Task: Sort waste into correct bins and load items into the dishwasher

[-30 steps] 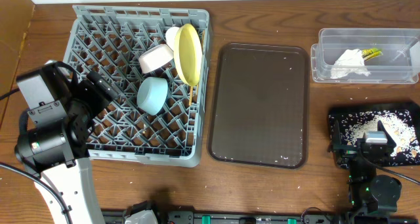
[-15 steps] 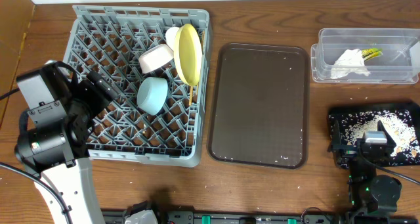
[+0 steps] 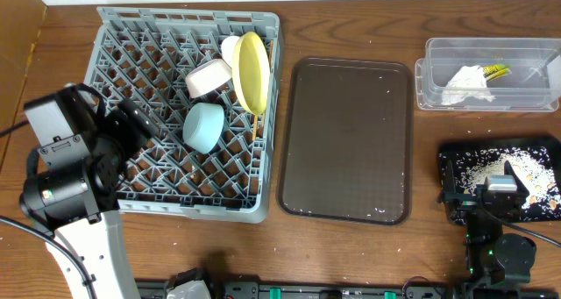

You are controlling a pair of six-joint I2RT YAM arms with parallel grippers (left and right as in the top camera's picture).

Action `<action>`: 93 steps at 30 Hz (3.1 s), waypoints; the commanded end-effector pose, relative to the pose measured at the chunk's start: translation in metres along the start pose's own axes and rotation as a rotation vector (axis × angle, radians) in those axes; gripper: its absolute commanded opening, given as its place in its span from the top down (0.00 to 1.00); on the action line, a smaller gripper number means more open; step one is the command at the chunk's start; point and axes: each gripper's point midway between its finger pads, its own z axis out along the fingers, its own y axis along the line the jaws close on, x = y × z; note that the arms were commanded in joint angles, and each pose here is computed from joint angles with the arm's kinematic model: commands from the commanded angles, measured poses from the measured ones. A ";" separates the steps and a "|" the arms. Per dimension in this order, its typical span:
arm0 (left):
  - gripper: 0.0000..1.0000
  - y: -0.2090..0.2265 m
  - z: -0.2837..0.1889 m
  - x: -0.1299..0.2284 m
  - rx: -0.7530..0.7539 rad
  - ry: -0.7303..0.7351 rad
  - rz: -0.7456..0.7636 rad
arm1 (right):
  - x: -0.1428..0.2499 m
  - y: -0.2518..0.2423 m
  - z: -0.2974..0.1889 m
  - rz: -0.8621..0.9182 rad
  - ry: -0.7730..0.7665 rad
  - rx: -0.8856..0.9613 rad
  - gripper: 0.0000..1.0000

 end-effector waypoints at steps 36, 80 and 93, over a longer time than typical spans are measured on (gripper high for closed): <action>0.05 -0.026 0.053 0.132 0.524 -0.642 0.304 | 0.001 -0.007 0.000 -0.012 0.001 0.030 0.01; 0.05 -0.019 0.082 0.150 0.490 -0.609 0.341 | 0.001 -0.007 0.000 -0.012 0.001 0.030 0.01; 0.05 -0.019 0.082 0.150 0.490 -0.609 0.341 | 0.001 -0.007 0.000 -0.012 0.001 0.031 0.01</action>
